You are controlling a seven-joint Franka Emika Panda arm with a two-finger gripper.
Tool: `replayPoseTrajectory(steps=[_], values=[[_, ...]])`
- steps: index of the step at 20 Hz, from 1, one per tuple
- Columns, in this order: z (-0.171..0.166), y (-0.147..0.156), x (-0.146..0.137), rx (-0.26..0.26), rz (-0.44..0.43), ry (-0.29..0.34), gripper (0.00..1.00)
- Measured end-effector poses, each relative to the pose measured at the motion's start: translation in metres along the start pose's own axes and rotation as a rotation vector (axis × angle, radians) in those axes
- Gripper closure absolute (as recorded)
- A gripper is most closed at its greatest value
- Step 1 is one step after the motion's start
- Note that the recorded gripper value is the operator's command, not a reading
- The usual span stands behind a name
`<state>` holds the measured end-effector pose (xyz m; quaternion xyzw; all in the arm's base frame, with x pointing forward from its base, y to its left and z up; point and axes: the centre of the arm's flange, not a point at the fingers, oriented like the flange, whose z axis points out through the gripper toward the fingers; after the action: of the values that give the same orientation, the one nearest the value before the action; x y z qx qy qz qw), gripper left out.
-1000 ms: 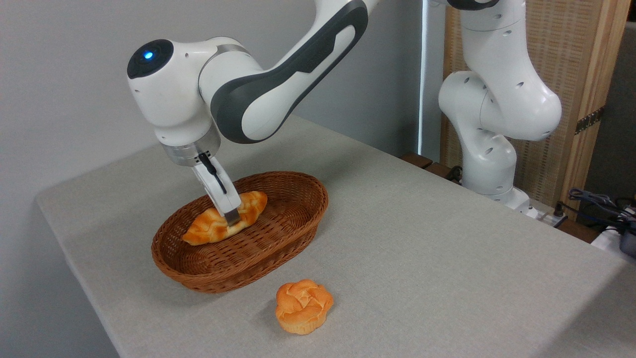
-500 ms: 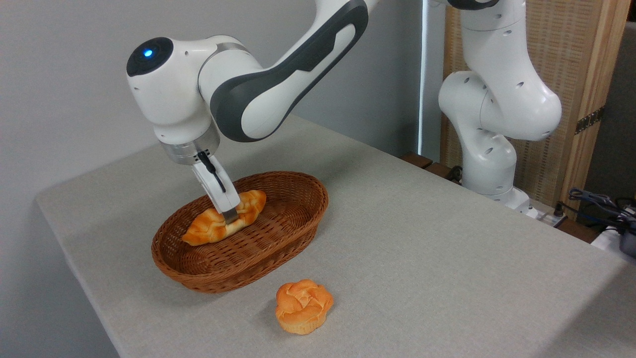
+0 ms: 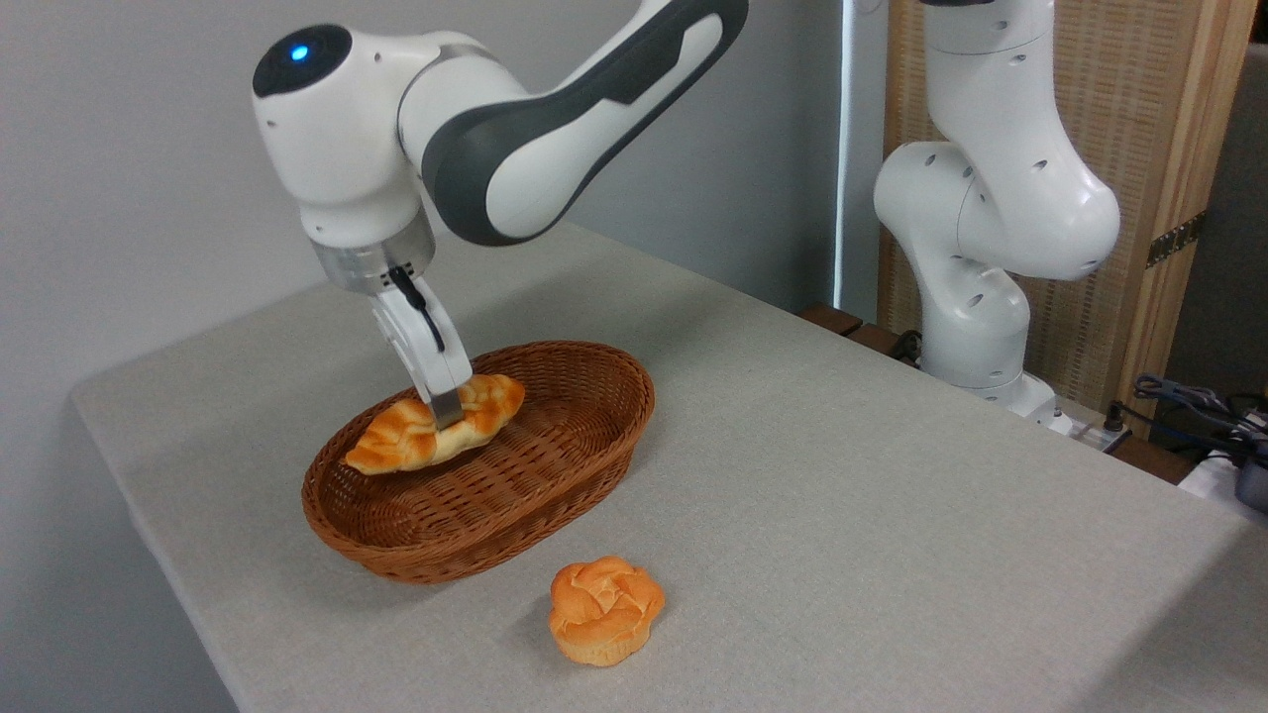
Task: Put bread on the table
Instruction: 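Lift the gripped bread roll up out of the basket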
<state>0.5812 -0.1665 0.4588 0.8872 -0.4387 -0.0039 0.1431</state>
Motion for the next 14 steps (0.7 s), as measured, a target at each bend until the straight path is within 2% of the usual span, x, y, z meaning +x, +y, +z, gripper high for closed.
replayPoseTrajectory(steps=[6, 10, 14], values=[[-0.036, 0.000, -0.018, 0.038, -0.026, 0.019, 0.91], [-0.084, -0.012, -0.059, 0.067, -0.097, 0.029, 0.90], [-0.109, -0.025, -0.097, 0.063, -0.154, 0.024, 0.88]])
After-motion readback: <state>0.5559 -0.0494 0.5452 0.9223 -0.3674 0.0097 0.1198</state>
